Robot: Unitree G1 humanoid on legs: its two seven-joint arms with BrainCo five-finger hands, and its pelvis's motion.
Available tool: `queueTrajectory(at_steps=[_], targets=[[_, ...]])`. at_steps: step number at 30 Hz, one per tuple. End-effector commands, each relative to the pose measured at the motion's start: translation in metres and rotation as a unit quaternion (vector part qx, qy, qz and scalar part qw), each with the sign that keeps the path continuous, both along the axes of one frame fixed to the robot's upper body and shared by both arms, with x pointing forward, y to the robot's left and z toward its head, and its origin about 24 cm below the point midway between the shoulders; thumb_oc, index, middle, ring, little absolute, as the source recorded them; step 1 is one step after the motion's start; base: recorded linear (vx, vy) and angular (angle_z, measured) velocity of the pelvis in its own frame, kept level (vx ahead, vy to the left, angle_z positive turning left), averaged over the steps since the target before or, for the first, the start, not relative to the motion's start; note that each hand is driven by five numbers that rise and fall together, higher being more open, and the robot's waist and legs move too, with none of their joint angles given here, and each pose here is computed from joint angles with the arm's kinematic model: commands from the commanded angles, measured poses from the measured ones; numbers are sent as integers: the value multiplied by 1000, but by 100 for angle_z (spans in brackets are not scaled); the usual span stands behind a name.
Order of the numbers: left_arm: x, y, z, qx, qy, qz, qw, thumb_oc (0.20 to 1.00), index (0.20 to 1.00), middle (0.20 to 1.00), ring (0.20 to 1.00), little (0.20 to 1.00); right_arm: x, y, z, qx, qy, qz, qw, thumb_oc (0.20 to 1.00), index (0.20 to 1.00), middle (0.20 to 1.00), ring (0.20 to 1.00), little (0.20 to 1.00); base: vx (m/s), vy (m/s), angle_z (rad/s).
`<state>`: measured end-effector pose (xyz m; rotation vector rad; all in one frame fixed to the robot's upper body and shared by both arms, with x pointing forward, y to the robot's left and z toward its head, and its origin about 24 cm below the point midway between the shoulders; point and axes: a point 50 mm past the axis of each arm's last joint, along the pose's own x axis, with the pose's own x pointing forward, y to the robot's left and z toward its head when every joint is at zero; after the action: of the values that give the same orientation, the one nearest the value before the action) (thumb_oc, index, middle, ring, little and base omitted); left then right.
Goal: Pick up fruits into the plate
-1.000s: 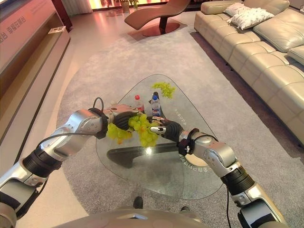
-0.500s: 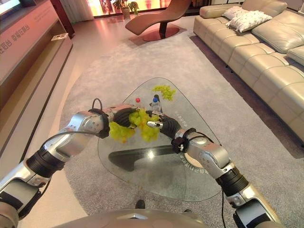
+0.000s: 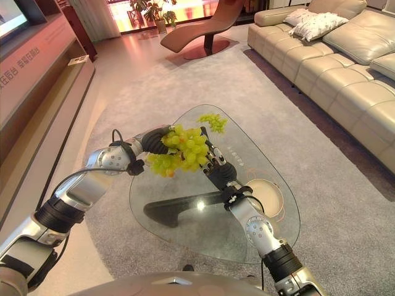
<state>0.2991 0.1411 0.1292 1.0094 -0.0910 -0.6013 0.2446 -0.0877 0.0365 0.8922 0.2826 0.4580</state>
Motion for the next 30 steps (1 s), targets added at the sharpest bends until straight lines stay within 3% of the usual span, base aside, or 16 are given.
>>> queueTrajectory(at_steps=[1,14,30], targets=[[24,-2,63,12,-115,-4,993,200,200,200,200,200,7,20,32,20,-96,24,995,1000,1000,1000,1000,1000,-11,-1,4],[31,-10,68,45,-106,-9,993,200,200,200,200,200,11,24,40,-92,-153,44,983,1000,1000,1000,1000,1000,0,2,2],[28,-12,48,104,-41,-25,993,200,200,200,200,200,14,19,54,-143,-197,48,969,1000,1000,1000,1000,1000,1,-1,-1]])
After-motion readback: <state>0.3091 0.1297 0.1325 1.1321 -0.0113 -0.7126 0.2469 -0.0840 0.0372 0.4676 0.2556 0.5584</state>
